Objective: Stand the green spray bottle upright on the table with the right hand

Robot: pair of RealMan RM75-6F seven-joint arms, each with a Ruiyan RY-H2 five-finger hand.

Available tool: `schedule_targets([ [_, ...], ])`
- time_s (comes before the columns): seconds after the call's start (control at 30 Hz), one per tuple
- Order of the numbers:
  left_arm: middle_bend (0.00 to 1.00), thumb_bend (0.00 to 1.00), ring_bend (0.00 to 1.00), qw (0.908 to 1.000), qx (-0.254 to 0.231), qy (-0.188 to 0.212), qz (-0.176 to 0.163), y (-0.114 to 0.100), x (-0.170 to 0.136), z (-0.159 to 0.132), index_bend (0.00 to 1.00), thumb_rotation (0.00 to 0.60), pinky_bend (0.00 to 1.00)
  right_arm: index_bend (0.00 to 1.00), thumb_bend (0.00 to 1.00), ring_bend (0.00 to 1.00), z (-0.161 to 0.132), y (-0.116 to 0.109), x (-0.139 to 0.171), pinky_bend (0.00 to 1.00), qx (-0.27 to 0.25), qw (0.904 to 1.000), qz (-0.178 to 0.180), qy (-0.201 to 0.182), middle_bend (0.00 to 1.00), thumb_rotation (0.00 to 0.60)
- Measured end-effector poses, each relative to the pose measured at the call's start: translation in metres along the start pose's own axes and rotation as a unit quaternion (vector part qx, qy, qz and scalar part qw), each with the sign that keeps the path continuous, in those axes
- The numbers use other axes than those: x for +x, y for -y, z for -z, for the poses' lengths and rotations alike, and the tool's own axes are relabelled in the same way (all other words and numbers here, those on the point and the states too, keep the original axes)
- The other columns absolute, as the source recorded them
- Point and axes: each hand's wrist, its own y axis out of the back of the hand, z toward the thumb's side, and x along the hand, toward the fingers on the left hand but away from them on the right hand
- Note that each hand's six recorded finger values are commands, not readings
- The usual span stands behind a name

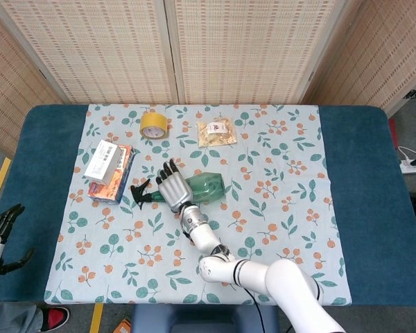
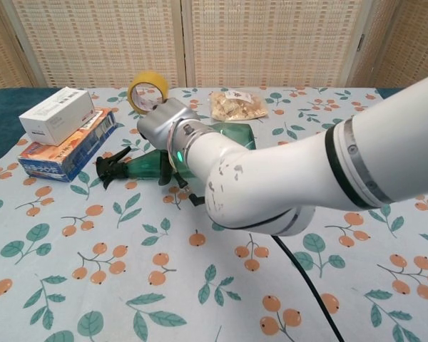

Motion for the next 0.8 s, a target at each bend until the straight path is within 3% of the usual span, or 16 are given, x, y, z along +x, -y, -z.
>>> schedule_targets([
  [0.23, 0.00, 0.30, 0.00, 1.0000, -0.005, -0.004, 0.001, -0.0011, -0.0018, 0.0025, 0.01, 0.600, 0.06, 0.33, 0.00, 0.00, 0.0015, 0.0052, -0.0031, 0.00, 0.016, 0.9998, -0.001, 0.008, 0.25, 0.600],
  [0.63, 0.00, 0.30, 0.00, 0.9999, -0.009, -0.009, 0.002, -0.0014, -0.0036, 0.0046, 0.01, 0.600, 0.06, 0.64, 0.00, 0.18, 0.0001, 0.0022, -0.0025, 0.06, 0.027, 0.9989, 0.036, 0.016, 0.47, 0.600],
  [0.8, 0.00, 0.30, 0.00, 0.9999, -0.011, -0.011, 0.003, -0.0016, -0.0038, 0.0062, 0.01, 0.600, 0.06, 0.68, 0.00, 0.21, 0.0004, -0.0005, -0.0016, 0.07, 0.029, 0.9980, 0.052, 0.018, 0.50, 0.600],
])
